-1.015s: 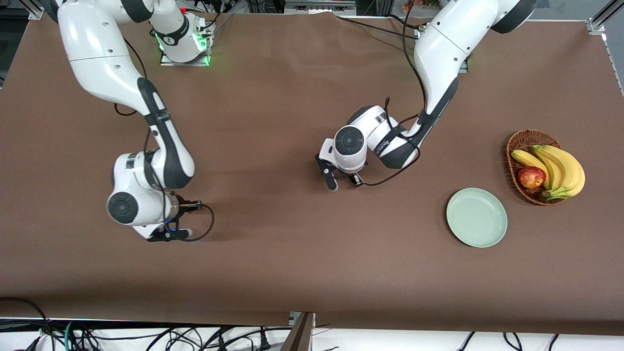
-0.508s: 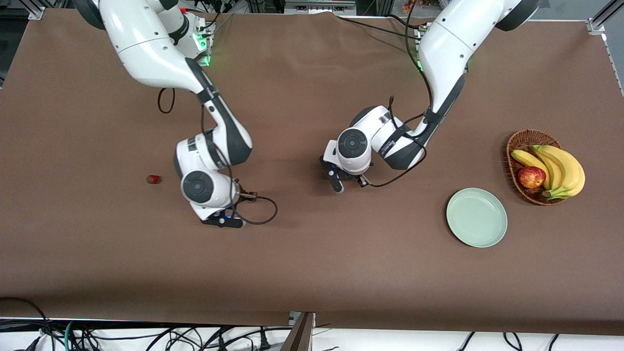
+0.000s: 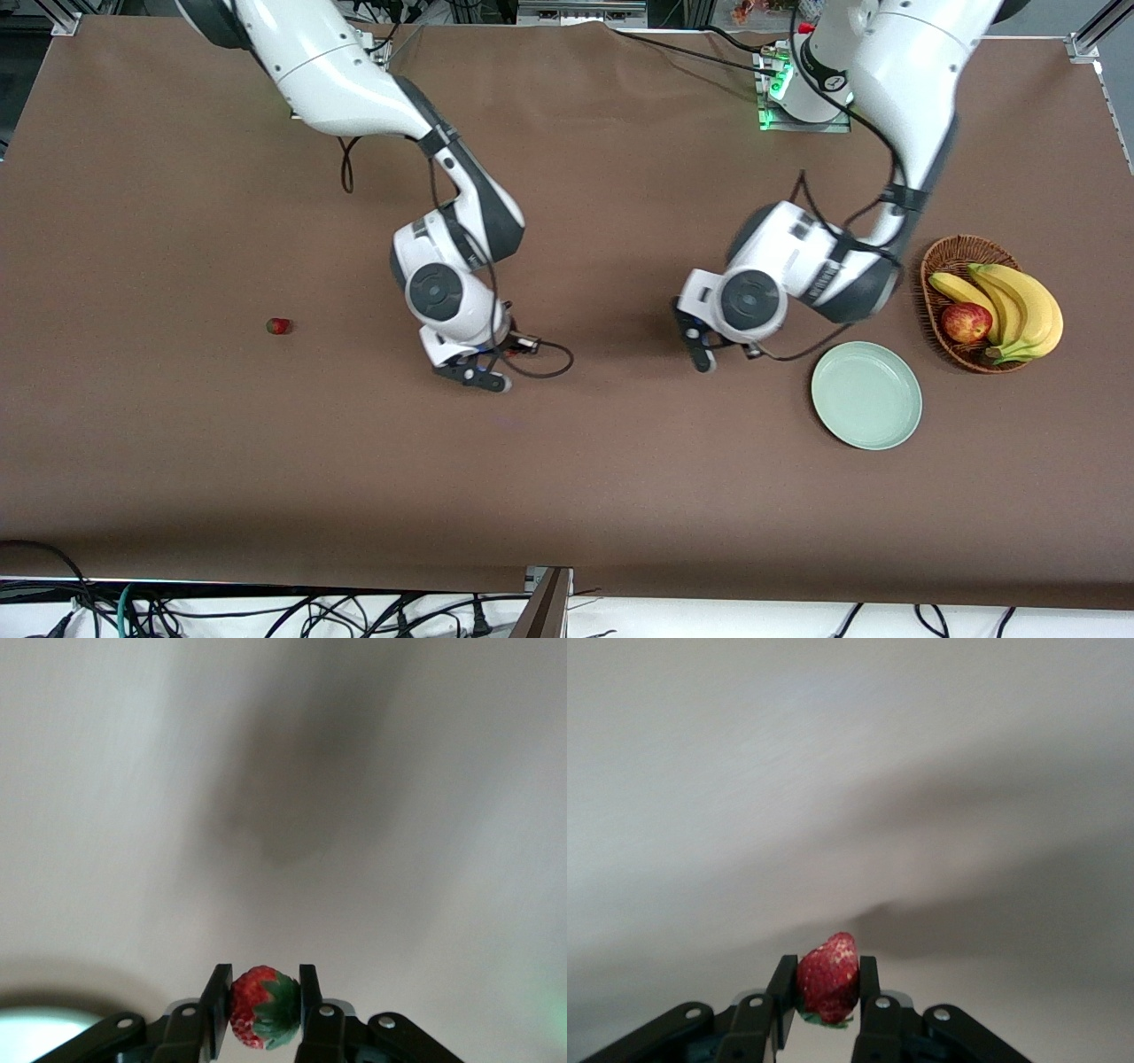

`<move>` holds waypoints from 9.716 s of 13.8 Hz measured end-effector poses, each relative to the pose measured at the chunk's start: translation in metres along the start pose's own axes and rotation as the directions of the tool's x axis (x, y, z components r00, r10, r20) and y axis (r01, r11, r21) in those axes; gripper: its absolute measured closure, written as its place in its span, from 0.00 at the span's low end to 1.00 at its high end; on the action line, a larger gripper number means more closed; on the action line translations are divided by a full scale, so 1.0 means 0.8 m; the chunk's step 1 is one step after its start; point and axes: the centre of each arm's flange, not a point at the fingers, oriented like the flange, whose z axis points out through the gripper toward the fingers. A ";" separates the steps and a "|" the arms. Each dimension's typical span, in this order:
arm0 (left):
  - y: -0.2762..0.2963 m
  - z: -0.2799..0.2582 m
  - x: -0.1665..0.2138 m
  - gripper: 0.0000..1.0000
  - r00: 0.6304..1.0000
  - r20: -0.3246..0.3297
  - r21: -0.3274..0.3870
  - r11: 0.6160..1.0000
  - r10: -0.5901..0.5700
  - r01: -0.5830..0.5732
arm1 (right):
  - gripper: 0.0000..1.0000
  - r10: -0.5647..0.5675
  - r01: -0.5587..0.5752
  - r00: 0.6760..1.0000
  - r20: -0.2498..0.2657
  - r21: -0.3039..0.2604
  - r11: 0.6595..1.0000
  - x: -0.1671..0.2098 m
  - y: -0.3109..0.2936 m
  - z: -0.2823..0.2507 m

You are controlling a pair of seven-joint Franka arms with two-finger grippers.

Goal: Collect all strawberries into plate
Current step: 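Carry the strawberry over the plate with the left gripper while the right gripper lifts, then release the strawberry onto the plate while the right gripper sets another mid-table, then grasp the mid-table strawberry with the left gripper while the right gripper reaches the last, then drop the strawberry onto the plate while the right gripper grasps the last strawberry, then carry the last strawberry to mid-table with the right gripper and release it, then grasp the mid-table strawberry with the left gripper while the right gripper returns to rest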

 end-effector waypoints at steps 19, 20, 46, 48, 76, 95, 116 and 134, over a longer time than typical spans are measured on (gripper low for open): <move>-0.110 0.034 -0.142 0.00 0.937 -0.151 0.004 0.948 0.315 -0.318 | 0.23 0.015 0.009 0.993 -0.114 0.204 0.979 -0.180 -0.136 0.064; -0.094 0.012 -0.125 0.00 0.937 -0.154 0.009 0.949 0.313 -0.315 | 0.12 -0.001 0.024 0.993 -0.120 0.185 0.982 -0.160 -0.133 0.044; 0.175 0.085 0.220 0.71 0.981 -0.039 0.106 0.977 0.189 -0.184 | 0.00 -0.262 0.355 0.911 0.317 -0.283 0.891 0.227 0.459 -0.074; 0.176 0.084 0.222 0.68 0.982 -0.044 0.108 0.978 0.182 -0.177 | 0.00 -0.259 0.349 0.914 0.311 -0.283 0.893 0.218 0.477 -0.059; -0.073 -0.004 -0.060 0.66 0.968 -0.063 -0.108 0.963 0.241 -0.247 | 0.67 -0.305 0.372 0.902 0.306 -0.189 0.909 0.210 0.530 -0.048; -0.119 0.002 -0.155 0.00 0.950 -0.088 -0.120 0.944 0.299 -0.308 | 0.67 0.229 -0.230 0.973 0.025 0.159 0.960 -0.129 -0.083 0.039; -0.018 -0.042 0.003 0.00 0.974 -0.228 -0.235 0.969 0.016 -0.071 | 0.00 -0.213 0.219 0.963 0.168 -0.022 0.975 0.113 0.081 -0.205; 0.182 0.075 0.250 0.00 0.987 -0.157 -0.019 0.999 -0.041 0.039 | 0.00 -0.332 0.370 0.924 0.191 -0.227 0.901 0.125 0.351 -0.495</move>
